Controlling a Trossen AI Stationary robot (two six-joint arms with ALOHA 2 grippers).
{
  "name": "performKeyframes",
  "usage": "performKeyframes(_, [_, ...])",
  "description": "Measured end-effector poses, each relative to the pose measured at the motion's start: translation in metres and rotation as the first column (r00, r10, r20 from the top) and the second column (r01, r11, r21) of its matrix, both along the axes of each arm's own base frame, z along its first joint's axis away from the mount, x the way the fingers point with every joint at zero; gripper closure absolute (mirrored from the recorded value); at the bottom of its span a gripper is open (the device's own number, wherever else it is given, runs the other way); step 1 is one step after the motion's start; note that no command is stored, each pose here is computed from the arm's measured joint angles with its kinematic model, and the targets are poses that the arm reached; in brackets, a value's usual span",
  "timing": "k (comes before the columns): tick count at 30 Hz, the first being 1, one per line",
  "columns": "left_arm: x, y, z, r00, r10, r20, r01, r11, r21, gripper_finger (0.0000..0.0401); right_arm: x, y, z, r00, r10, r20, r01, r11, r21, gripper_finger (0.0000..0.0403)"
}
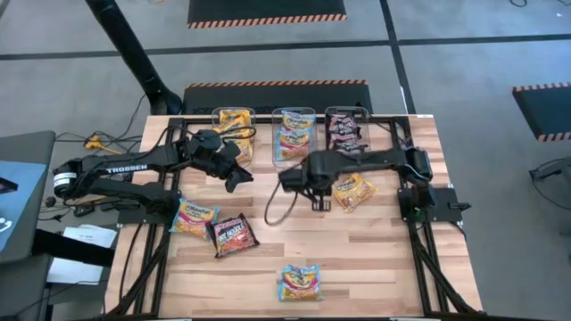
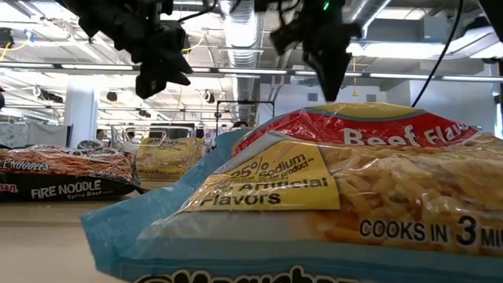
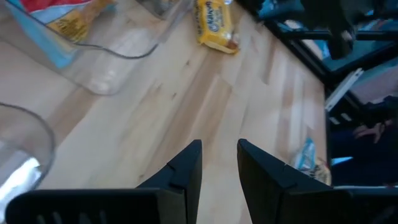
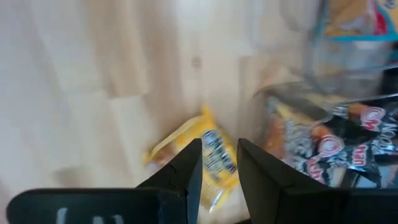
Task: Sort Maruchan noodles
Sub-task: Put the yellow noodle pack into the left transparent bin
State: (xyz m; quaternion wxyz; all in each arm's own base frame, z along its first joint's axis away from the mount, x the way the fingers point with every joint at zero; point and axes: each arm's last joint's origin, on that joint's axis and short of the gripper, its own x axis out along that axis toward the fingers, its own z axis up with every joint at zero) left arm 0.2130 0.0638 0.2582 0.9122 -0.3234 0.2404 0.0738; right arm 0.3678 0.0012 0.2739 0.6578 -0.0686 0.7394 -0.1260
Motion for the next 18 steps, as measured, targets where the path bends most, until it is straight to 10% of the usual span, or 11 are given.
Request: performKeyframes(18, [0.009,-0.039,0.053,0.994,-0.112,0.010,0.111,0.993,0.026,0.0313,-0.029,0.128,0.009,0.991,0.095,0.093,-0.096,0.995,0.001,0.0278])
